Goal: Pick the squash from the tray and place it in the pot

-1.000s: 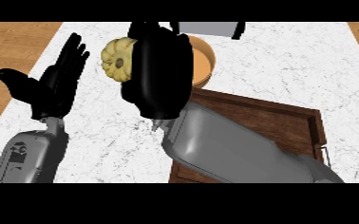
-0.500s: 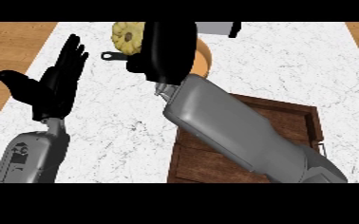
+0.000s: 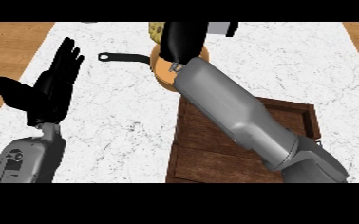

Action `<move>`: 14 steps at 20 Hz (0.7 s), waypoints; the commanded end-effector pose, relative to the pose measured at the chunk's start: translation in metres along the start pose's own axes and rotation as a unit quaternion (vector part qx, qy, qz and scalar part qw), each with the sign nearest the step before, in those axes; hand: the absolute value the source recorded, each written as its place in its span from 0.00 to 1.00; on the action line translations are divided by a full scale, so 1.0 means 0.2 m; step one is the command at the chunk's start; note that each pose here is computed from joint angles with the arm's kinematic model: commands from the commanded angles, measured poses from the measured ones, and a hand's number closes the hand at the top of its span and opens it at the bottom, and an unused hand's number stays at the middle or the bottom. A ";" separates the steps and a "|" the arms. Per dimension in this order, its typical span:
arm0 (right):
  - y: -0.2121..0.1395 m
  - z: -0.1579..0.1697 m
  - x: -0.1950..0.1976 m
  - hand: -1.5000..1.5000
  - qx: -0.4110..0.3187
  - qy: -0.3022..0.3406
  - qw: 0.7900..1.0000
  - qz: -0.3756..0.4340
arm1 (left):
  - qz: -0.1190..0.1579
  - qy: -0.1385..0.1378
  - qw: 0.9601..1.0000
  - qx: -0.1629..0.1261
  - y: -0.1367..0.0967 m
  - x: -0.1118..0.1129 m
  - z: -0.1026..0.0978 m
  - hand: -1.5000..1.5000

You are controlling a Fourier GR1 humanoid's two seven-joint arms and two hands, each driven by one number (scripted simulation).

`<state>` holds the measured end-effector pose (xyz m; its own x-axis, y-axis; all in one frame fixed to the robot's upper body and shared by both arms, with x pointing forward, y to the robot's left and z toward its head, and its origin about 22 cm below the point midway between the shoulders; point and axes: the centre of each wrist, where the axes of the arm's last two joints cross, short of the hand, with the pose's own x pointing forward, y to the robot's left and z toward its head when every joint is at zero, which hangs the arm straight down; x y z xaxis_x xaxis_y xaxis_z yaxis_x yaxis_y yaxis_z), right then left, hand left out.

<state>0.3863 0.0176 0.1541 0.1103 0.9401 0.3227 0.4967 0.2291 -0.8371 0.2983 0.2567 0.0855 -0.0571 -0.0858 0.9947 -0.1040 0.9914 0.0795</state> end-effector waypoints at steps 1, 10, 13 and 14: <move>0.07 -0.02 -0.02 1.00 0.004 0.058 0.998 0.007 | 0.002 -0.007 1.000 0.007 0.07 -0.03 -0.06 0.50; 0.22 -0.06 -0.27 0.00 0.089 0.149 0.979 -0.105 | 0.001 -0.008 1.000 -0.014 0.02 0.03 -0.02 0.50; 0.22 -0.06 -0.28 0.00 0.121 0.135 0.970 -0.160 | 0.004 -0.013 1.000 -0.019 -0.06 0.10 -0.01 0.50; 0.22 -0.05 -0.29 0.00 0.118 0.138 0.966 -0.186 | -0.004 -0.012 1.000 -0.013 0.05 0.04 -0.02 0.50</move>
<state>0.4111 -0.0249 0.1077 0.2284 0.7794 0.5834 0.3336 0.5003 -0.7990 0.3005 0.2541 0.0932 -0.0741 -0.0840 0.9937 -0.0834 0.9935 0.0778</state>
